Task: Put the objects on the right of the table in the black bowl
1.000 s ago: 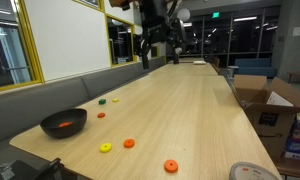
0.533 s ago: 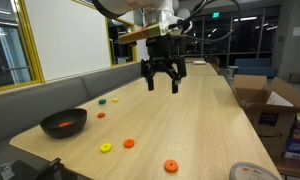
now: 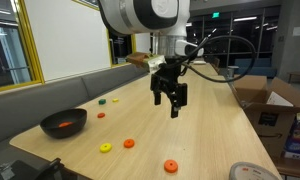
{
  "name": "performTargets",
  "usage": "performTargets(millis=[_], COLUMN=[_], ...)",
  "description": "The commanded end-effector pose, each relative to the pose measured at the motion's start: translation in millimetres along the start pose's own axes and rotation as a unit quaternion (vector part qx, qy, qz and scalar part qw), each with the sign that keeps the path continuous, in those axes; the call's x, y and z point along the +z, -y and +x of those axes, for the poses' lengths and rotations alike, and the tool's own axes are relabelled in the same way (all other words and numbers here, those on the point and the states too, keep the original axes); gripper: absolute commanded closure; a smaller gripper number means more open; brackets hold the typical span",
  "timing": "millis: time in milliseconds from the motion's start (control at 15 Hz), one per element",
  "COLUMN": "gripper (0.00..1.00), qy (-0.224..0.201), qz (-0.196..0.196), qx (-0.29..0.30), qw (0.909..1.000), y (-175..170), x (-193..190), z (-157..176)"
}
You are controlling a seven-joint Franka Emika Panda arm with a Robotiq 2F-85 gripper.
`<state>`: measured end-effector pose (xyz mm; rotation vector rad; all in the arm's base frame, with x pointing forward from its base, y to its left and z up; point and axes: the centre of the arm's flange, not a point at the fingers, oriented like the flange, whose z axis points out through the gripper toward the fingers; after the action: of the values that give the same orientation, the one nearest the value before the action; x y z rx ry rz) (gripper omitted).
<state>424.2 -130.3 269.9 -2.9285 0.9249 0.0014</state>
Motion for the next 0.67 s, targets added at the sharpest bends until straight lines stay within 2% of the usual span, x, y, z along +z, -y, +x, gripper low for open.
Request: performTargets(millis=[0,333,600], gripper=[0.0,0.0,0.0], qy=[-0.015,-0.017,-0.019], qz=[0.02,0.033,0.038], qx=[0.064,0.127,0.179], qw=[0.9976,0.9912,0.983], y=[-6.9,-2.6,-5.2], x=[26.4,58.7,68.3], z=[-10.4,-19.3,-30.3])
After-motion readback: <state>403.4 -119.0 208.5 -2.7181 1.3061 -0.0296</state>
